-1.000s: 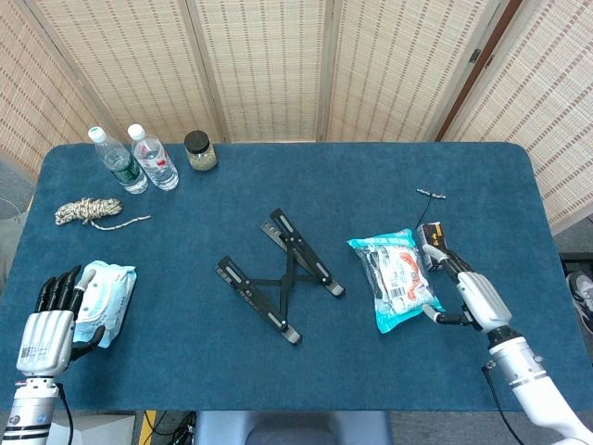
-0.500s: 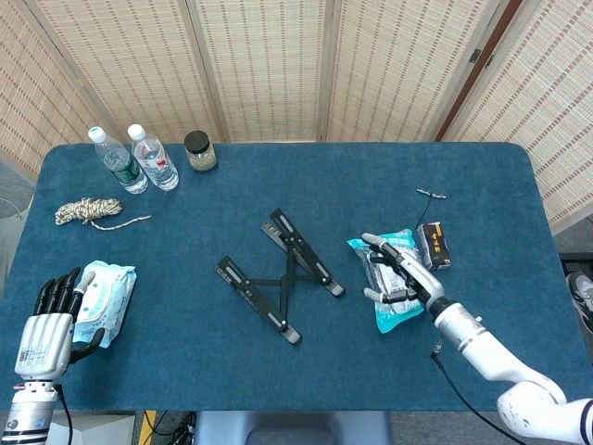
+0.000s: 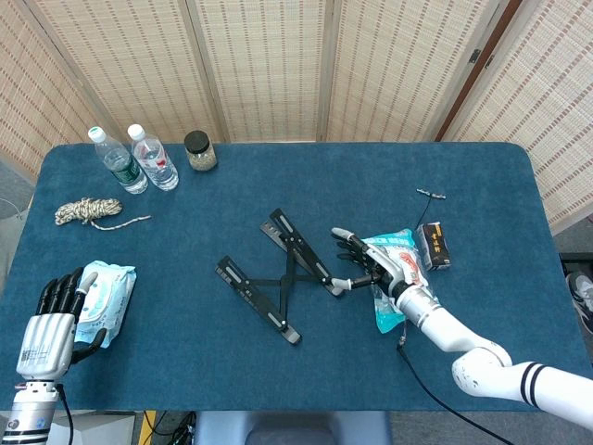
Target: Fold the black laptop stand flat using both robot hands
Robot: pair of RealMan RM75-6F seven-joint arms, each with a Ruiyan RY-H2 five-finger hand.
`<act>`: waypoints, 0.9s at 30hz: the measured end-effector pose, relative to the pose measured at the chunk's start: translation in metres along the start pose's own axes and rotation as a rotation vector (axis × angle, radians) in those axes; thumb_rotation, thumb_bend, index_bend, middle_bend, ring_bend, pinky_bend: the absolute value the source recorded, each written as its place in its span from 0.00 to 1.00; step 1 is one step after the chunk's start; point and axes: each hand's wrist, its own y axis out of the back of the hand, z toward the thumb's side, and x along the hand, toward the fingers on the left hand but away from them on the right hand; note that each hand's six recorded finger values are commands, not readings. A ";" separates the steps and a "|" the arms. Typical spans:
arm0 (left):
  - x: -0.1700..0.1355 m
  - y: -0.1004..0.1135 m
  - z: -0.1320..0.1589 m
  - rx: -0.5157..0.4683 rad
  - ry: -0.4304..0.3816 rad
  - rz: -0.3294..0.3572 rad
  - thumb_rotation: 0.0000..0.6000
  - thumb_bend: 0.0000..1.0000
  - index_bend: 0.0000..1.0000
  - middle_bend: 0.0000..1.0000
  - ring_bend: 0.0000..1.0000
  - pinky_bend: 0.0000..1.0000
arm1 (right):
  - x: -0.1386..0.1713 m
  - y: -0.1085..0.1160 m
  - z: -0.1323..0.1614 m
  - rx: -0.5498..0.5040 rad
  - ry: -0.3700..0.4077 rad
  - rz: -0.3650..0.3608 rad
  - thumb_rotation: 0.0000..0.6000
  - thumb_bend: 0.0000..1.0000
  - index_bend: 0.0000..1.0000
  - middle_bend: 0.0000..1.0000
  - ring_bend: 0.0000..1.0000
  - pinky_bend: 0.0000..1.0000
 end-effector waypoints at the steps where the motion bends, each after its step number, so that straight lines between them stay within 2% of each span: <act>1: 0.000 0.000 0.000 -0.001 -0.001 0.001 1.00 0.27 0.08 0.02 0.03 0.00 | -0.004 -0.001 -0.001 -0.003 -0.002 -0.001 1.00 0.02 0.00 0.05 0.00 0.12; 11: -0.001 0.002 0.001 -0.002 -0.004 0.000 1.00 0.27 0.08 0.02 0.03 0.00 | -0.038 -0.016 -0.011 -0.032 -0.022 -0.002 1.00 0.00 0.00 0.05 0.00 0.12; 16: -0.001 0.002 0.003 -0.002 -0.014 -0.003 1.00 0.27 0.08 0.02 0.03 0.00 | -0.052 -0.032 -0.015 -0.085 -0.022 0.007 1.00 0.00 0.00 0.05 0.00 0.12; 27: -0.001 0.001 0.001 -0.001 -0.017 -0.005 1.00 0.27 0.08 0.02 0.03 0.00 | -0.044 -0.061 -0.020 -0.209 -0.022 0.027 1.00 0.00 0.00 0.05 0.00 0.12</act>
